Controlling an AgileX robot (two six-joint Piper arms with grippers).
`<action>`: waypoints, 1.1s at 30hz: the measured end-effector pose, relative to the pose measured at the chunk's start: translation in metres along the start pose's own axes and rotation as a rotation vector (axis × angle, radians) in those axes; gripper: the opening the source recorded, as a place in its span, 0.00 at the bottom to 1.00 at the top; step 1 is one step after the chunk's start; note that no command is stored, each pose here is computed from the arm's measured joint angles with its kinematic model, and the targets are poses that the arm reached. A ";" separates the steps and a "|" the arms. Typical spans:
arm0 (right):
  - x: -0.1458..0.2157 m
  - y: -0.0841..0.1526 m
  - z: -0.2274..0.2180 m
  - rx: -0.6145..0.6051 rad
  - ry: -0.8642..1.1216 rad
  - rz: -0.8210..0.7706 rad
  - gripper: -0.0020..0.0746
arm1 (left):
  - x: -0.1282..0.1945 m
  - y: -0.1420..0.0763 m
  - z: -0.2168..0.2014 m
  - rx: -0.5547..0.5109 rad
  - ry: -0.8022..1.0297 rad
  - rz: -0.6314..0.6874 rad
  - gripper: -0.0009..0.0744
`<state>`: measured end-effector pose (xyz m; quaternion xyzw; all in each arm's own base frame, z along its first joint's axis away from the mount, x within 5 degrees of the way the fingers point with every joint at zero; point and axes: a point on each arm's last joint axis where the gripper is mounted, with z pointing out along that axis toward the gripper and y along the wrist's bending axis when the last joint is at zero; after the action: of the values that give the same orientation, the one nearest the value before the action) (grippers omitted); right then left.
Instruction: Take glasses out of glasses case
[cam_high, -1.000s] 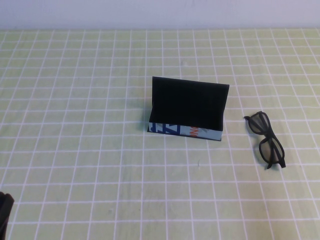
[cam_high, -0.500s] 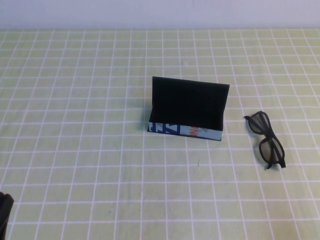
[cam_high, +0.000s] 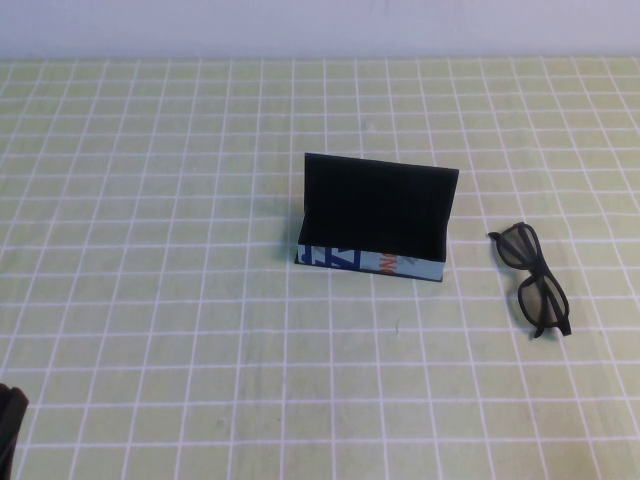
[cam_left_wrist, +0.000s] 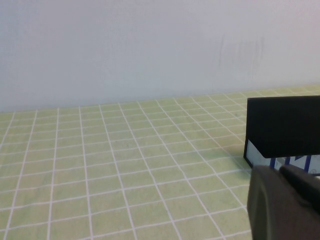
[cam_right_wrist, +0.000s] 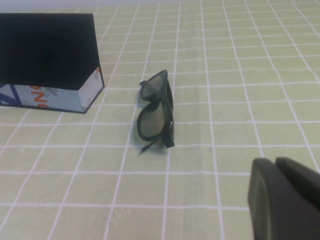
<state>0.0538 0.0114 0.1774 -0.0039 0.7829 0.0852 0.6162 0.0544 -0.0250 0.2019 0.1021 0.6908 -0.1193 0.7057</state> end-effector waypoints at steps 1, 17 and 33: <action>0.000 0.000 0.000 0.000 0.000 0.000 0.00 | 0.000 0.000 0.000 0.000 0.000 0.000 0.01; 0.000 0.000 0.000 0.000 0.000 0.000 0.00 | -0.002 0.015 -0.001 -0.165 -0.024 -0.002 0.01; 0.000 0.000 0.000 0.000 0.000 0.000 0.00 | 0.013 0.020 -0.005 -0.237 0.136 0.049 0.01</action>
<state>0.0538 0.0114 0.1774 -0.0039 0.7829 0.0852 0.6162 0.0562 -0.0045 0.1889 0.0427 0.7435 -0.0123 0.6672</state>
